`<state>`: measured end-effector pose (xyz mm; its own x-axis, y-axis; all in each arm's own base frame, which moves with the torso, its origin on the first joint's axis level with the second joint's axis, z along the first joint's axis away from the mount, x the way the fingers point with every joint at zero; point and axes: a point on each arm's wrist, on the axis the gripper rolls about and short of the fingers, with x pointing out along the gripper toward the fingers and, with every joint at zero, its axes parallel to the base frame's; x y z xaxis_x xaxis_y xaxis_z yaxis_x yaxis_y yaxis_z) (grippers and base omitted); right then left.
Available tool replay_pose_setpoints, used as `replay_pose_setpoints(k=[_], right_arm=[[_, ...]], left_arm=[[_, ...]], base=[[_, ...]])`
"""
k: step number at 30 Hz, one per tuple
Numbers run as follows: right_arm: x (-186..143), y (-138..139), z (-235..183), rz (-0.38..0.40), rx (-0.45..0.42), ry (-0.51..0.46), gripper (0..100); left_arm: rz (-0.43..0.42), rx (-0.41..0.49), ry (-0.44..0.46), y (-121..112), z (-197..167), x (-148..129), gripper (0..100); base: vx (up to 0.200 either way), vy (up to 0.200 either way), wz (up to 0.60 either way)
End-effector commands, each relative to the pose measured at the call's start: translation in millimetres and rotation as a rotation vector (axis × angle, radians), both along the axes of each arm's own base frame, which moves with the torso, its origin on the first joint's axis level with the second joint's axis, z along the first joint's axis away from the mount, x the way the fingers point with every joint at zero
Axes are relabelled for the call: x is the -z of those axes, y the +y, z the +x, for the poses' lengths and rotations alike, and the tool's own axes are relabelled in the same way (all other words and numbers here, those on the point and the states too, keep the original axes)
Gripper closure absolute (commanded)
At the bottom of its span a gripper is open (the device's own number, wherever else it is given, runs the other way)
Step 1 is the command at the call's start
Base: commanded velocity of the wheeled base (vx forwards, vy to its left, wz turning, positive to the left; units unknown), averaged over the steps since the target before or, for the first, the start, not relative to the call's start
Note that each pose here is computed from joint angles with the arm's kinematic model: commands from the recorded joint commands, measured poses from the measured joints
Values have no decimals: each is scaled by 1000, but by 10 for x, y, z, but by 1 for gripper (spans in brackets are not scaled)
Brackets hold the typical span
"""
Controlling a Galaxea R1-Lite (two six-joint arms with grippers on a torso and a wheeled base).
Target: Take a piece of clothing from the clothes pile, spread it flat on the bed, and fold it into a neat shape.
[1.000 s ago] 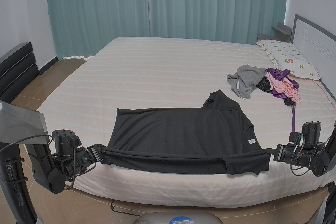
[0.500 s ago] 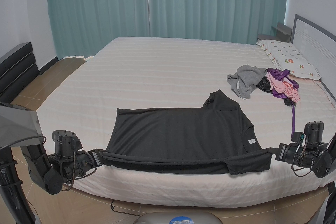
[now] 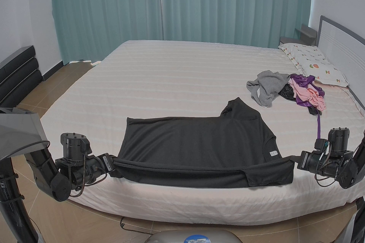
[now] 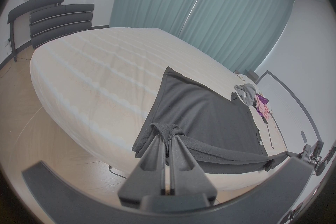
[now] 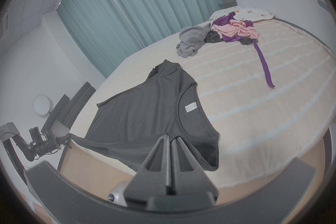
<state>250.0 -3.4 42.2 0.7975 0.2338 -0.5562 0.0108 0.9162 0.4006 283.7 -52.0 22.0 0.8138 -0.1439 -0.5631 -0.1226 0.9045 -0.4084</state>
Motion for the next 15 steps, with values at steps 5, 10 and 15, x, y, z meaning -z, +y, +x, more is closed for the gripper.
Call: replay_pose_setpoints(k=[5, 10, 15], right_arm=[[133, 4, 285, -11, 9, 4, 100], [177, 9, 399, -13, 9, 1, 100], [309, 39, 554, -19, 5, 30, 100]], left_arm=[[-15, -12, 26, -41, 186, 25, 100], [-13, -10, 45, -64, 278, 82, 100], [-29, -24, 52, -98, 459, 215, 100]], base=[[0, 0, 0], [0, 0, 0], [0, 0, 0]])
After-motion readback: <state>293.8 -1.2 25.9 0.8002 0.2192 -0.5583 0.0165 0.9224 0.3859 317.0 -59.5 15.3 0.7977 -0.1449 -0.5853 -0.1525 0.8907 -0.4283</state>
